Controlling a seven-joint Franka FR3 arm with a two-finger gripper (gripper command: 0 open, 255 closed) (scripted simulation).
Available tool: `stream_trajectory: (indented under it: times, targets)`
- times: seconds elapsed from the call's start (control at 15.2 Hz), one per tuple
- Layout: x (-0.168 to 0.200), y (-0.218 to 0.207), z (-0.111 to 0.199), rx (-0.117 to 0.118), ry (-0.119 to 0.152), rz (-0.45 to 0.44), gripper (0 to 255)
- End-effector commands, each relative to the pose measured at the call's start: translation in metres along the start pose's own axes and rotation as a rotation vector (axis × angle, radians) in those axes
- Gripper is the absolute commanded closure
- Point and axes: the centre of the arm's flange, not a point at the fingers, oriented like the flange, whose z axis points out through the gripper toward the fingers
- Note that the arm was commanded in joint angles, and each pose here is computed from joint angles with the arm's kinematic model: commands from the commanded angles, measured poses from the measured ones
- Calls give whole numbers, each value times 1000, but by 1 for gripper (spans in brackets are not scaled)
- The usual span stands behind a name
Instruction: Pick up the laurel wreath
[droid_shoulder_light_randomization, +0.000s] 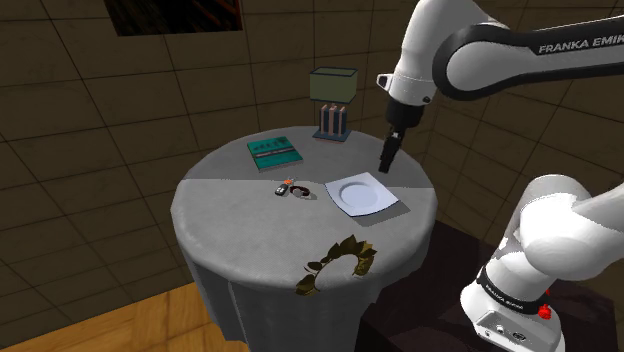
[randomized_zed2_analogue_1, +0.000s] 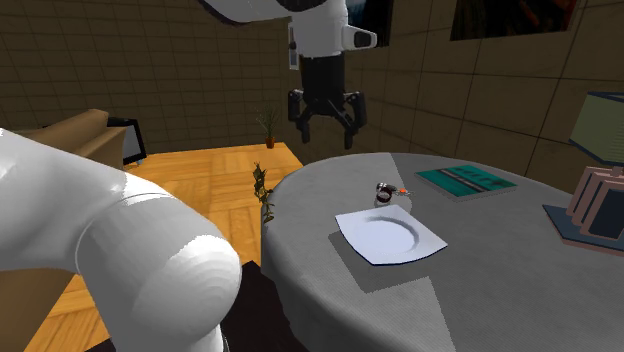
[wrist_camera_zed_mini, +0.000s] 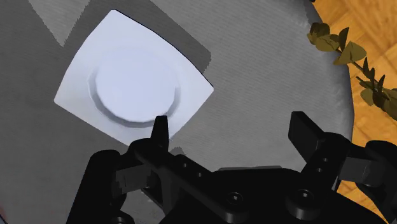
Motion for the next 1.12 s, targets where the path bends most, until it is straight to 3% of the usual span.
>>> stream_trajectory:
  times: [0.0,0.79,1.06]
  targets:
    - [-5,-19,15,29,14,-31,0]
    - [-26,-129,95,194,93,-215,0]
    - [-29,-133,113,200,96,-221,0]
